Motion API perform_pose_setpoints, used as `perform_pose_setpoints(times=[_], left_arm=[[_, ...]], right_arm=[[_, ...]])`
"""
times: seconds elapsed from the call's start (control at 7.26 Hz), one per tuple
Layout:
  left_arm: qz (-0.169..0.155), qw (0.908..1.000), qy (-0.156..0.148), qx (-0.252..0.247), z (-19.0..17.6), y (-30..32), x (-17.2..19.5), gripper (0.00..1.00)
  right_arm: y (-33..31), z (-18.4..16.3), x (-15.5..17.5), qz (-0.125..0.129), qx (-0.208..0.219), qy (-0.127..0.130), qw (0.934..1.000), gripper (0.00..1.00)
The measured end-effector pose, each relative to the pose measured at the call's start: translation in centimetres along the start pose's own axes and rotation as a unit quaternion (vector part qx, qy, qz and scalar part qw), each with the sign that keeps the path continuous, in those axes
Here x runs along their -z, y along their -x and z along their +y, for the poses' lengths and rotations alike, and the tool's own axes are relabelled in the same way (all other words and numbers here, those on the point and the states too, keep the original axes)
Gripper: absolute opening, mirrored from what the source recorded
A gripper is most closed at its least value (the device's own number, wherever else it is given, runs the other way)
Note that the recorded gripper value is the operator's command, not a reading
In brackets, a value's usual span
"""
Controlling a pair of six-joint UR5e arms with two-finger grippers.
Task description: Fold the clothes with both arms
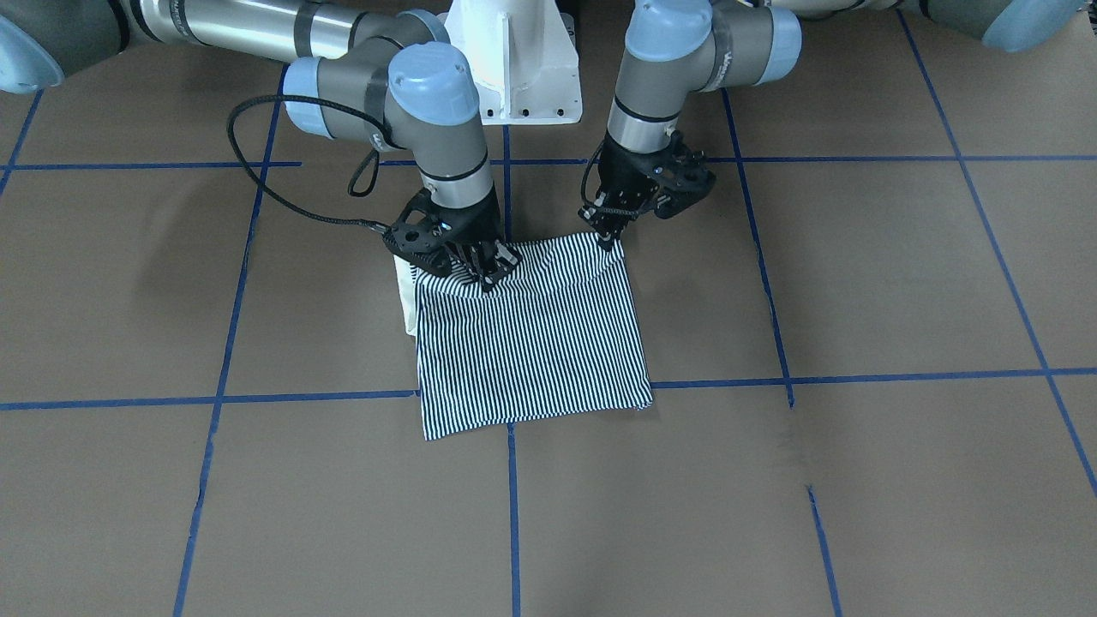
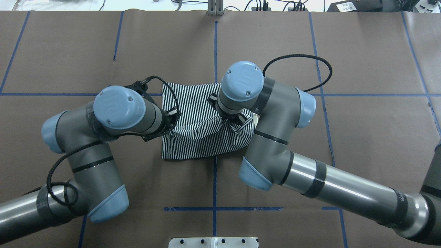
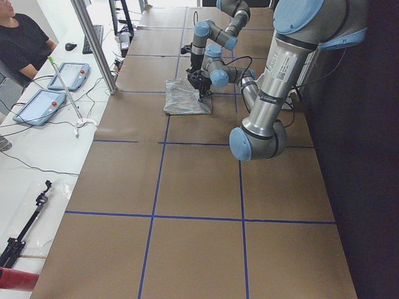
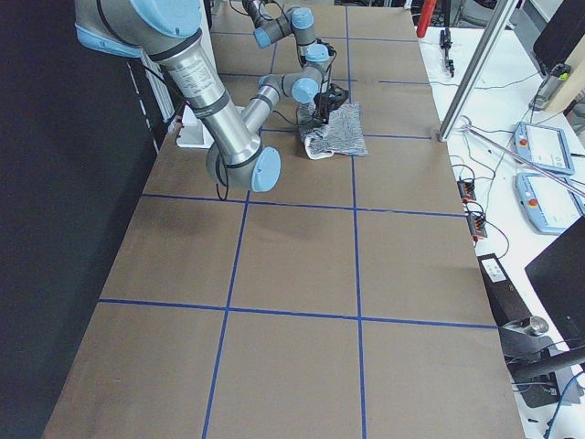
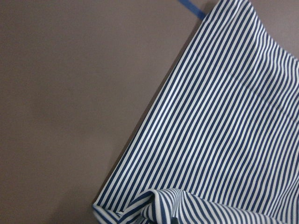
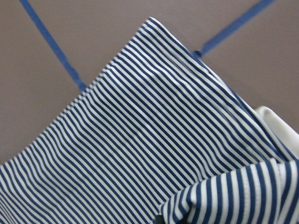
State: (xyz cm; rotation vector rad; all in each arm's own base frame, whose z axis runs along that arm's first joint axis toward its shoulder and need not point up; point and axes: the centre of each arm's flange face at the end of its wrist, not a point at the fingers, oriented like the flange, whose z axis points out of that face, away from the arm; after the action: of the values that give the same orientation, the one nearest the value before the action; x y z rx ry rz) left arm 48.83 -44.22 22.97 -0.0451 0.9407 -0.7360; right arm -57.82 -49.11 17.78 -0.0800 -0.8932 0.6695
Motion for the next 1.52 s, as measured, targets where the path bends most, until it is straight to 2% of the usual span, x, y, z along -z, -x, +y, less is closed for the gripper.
perform_pose_setpoints(times=[0.14, 0.41, 0.55, 0.69, 0.96, 1.1, 1.24, 1.38, 1.52], left_arm=[[0.009, 0.9996, -0.026, -0.001, -4.8, -2.2, -0.9, 1.0], [0.018, 0.9968, -0.071, -0.031, -13.9, -3.5, -2.2, 1.0], [0.022, 0.9956, -0.081, -0.042, -16.3, -3.4, -3.1, 1.0], [0.026, 0.9952, -0.082, -0.047, -17.4, -3.2, -3.6, 1.0], [0.025, 0.9967, -0.055, -0.054, -17.7, -2.9, -3.6, 1.0], [0.025, 0.9971, -0.043, -0.057, -18.1, -2.7, -3.0, 1.0], [0.026, 0.9965, -0.041, -0.068, -18.9, -1.8, -2.0, 1.0], [0.026, 0.9953, -0.043, -0.082, -20.0, -0.4, -1.0, 1.0], [0.027, 0.9945, -0.041, -0.092, -20.9, 0.6, -0.2, 1.0]], right_arm=[[3.8, -3.4, -1.6, -0.006, 0.004, -0.018, 0.9998, 1.0], [6.3, -10.3, -3.4, -0.02, 0.037, -0.07, 0.9967, 1.0], [6.0, -12.2, -4.1, -0.015, 0.055, -0.086, 0.9947, 1.0], [6.0, -13.0, -4.2, -0.013, 0.064, -0.092, 0.9936, 1.0], [6.7, -12.1, -3.3, -0.014, 0.086, -0.082, 0.9928, 1.0], [7.7, -10.6, -2.4, -0.006, 0.112, -0.073, 0.991, 1.0], [8.4, -9.0, -2.1, 0.009, 0.152, -0.067, 0.9861, 1.0], [8.5, -7.6, -2.7, 0.026, 0.197, -0.063, 0.9781, 1.0], [8.3, -6.4, -3.7, 0.049, 0.245, -0.062, 0.9664, 1.0]])
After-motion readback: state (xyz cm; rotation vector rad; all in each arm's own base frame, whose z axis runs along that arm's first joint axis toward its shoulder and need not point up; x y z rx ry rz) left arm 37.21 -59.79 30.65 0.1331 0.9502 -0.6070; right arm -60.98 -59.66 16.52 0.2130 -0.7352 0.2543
